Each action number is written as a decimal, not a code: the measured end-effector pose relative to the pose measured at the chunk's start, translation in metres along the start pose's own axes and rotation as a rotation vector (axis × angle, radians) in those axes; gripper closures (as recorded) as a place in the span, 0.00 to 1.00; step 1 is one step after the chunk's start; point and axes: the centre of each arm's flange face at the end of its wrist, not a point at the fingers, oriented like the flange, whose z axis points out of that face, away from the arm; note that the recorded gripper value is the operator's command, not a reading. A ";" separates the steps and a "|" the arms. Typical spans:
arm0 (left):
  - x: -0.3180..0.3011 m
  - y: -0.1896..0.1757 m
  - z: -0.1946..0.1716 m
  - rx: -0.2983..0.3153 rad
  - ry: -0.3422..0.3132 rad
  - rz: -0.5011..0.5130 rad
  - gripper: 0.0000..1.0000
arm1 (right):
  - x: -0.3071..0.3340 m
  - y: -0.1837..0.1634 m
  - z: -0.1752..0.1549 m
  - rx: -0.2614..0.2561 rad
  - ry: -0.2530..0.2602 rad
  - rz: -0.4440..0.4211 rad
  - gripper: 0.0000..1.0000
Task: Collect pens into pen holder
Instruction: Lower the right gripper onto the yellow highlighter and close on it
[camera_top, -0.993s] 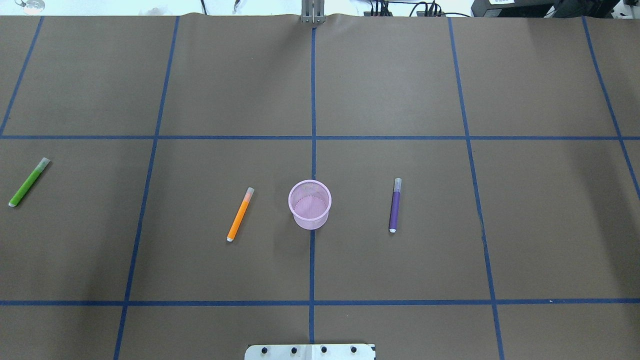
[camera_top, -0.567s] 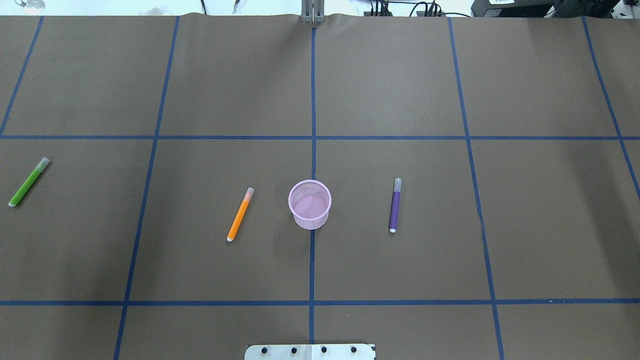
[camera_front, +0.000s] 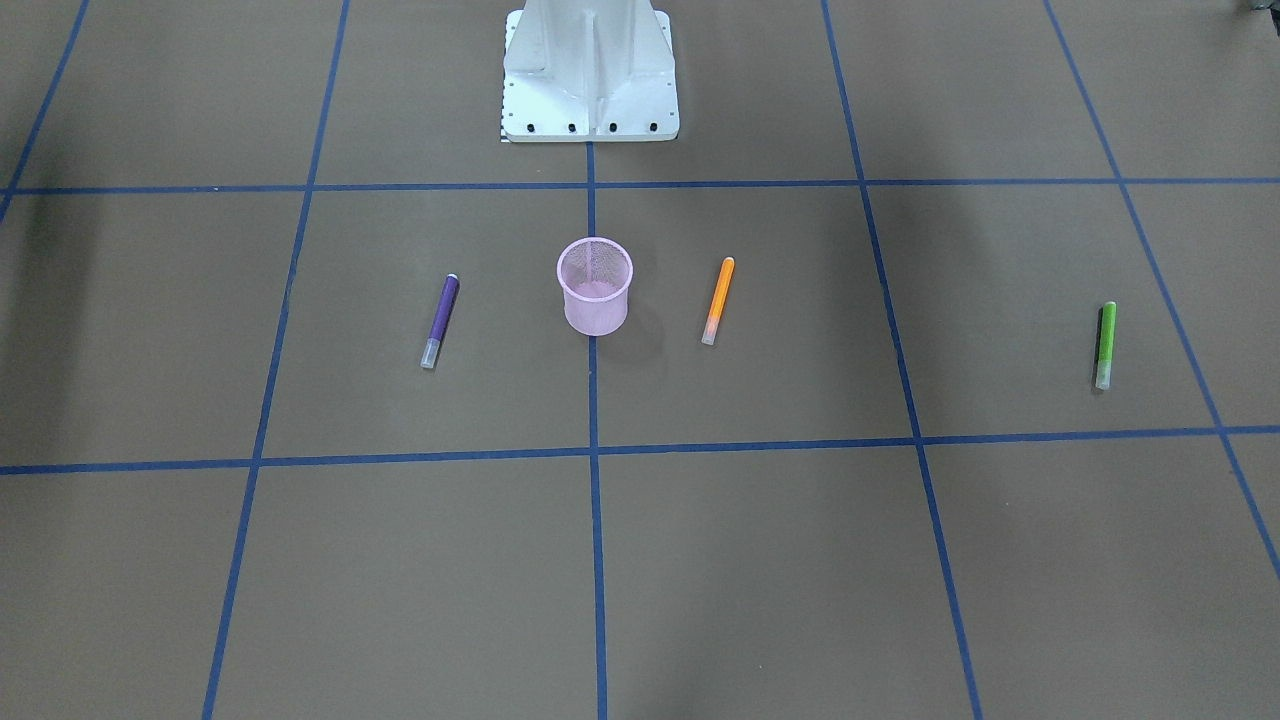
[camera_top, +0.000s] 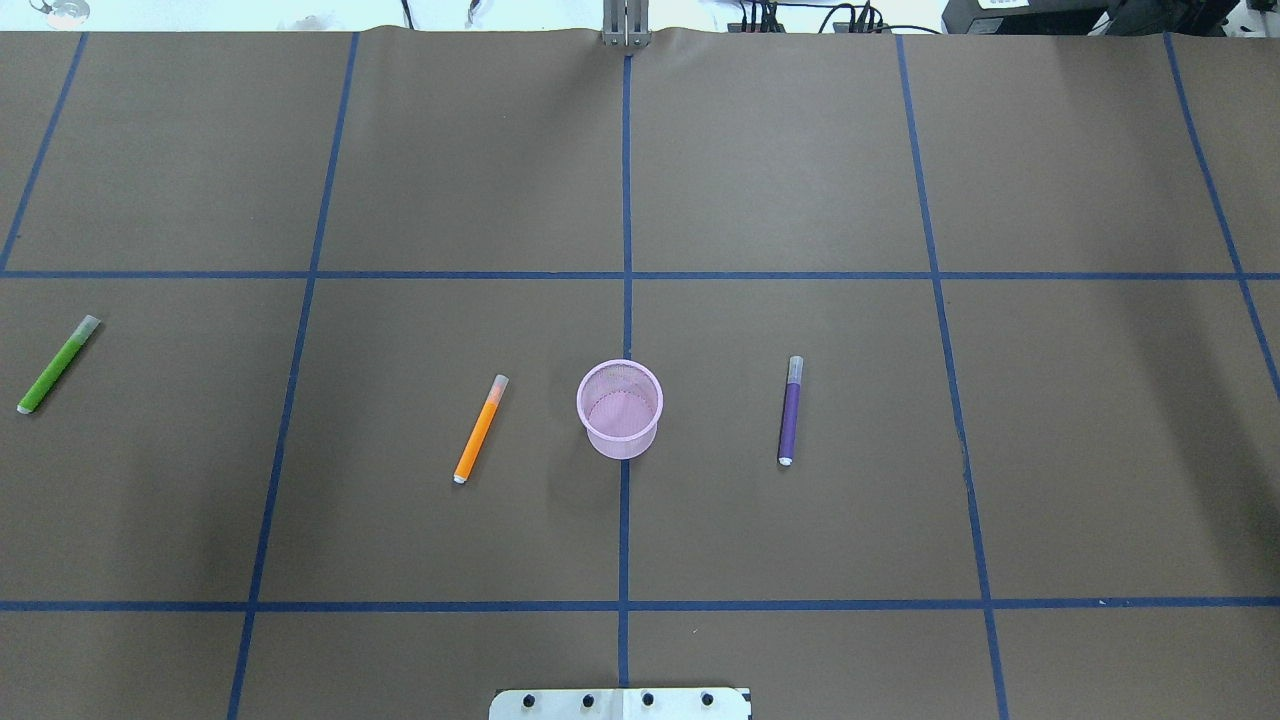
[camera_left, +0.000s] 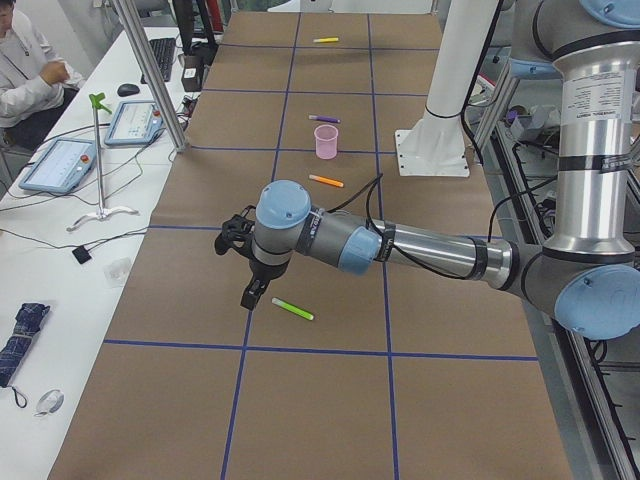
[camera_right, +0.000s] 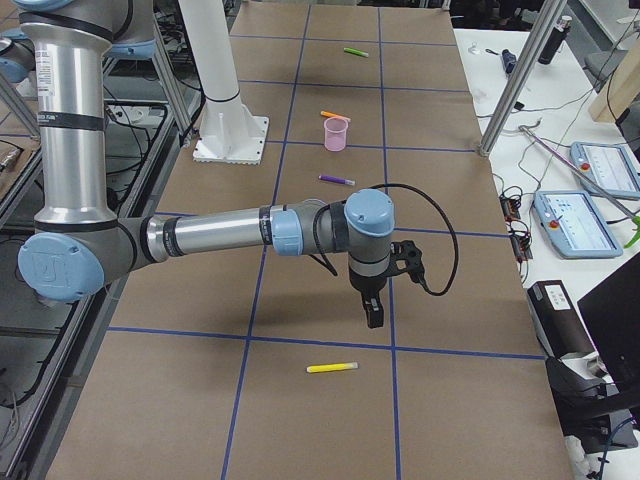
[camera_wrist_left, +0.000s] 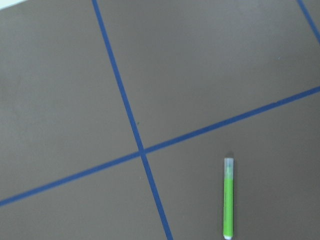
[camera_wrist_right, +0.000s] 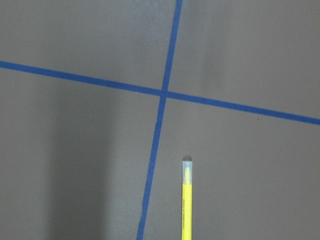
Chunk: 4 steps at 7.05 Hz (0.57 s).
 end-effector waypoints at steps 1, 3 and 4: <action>0.002 -0.003 -0.001 0.013 0.001 0.001 0.00 | 0.007 0.002 0.008 0.025 0.000 -0.017 0.00; 0.003 -0.004 -0.003 0.038 0.000 0.019 0.00 | 0.041 0.021 0.053 0.027 -0.013 -0.012 0.00; 0.004 -0.004 -0.003 0.048 -0.001 0.026 0.00 | 0.059 0.033 0.083 0.034 -0.029 0.007 0.01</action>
